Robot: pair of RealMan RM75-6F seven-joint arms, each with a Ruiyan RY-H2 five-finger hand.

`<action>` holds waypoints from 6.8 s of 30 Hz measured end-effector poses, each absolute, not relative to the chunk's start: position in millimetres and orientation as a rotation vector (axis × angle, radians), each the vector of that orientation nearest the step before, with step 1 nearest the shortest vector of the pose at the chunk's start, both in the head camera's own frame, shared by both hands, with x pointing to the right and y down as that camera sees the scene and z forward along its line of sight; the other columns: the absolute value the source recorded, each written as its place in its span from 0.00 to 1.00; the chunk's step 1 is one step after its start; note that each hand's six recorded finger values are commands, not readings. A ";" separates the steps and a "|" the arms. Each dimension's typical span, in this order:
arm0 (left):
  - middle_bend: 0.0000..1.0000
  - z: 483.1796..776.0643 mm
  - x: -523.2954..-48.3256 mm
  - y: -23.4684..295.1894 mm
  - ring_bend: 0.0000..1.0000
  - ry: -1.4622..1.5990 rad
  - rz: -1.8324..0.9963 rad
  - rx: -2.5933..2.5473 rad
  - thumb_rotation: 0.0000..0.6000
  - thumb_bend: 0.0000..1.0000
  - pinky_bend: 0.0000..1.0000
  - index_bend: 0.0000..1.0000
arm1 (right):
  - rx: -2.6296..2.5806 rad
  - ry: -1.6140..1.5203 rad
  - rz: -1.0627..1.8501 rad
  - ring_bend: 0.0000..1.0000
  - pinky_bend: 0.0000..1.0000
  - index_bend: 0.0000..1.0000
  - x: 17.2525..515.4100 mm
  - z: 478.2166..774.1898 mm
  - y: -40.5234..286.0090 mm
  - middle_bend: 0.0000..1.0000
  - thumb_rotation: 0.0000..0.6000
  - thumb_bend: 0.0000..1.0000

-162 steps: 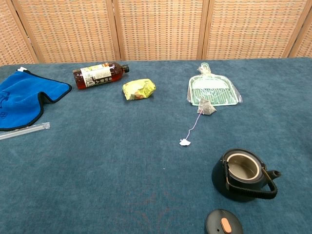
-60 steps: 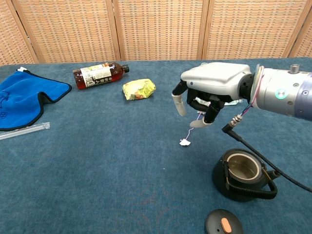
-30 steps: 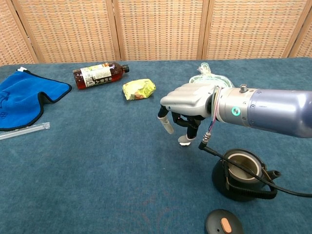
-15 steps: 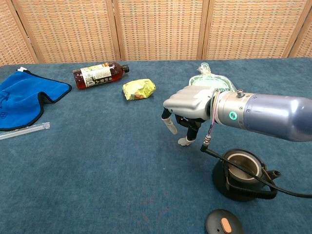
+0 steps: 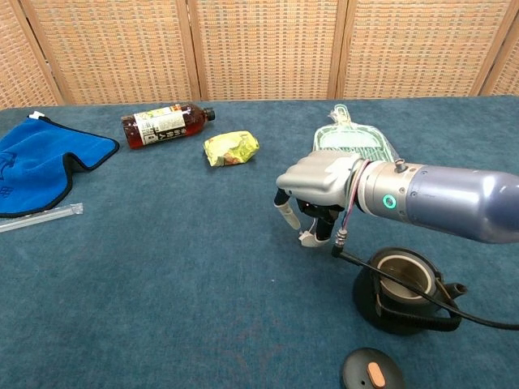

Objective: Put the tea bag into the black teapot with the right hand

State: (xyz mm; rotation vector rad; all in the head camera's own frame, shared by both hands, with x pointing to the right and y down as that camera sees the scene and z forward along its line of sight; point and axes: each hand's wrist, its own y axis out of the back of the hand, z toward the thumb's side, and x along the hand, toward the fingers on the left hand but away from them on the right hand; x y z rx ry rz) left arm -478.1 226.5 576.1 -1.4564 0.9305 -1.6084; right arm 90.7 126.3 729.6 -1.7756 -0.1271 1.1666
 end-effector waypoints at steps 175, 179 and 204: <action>0.00 573.6 -473.4 230.4 0.00 0.918 -1.611 -1.458 1.00 0.35 0.00 0.00 | -2.123 -0.606 0.742 0.96 0.97 0.68 230.9 538.2 134.6 0.96 0.86 0.62; 0.00 574.0 -473.2 231.0 0.00 0.916 -1.612 -1.461 1.00 0.35 0.00 0.00 | -2.125 -0.614 0.749 0.96 0.97 0.68 236.2 538.2 137.3 0.96 0.85 0.62; 0.00 573.3 -471.0 231.4 0.00 0.918 -1.605 -1.465 1.00 0.35 0.00 0.00 | -2.165 -0.579 0.808 0.96 0.97 0.68 251.0 553.8 154.9 0.96 0.85 0.63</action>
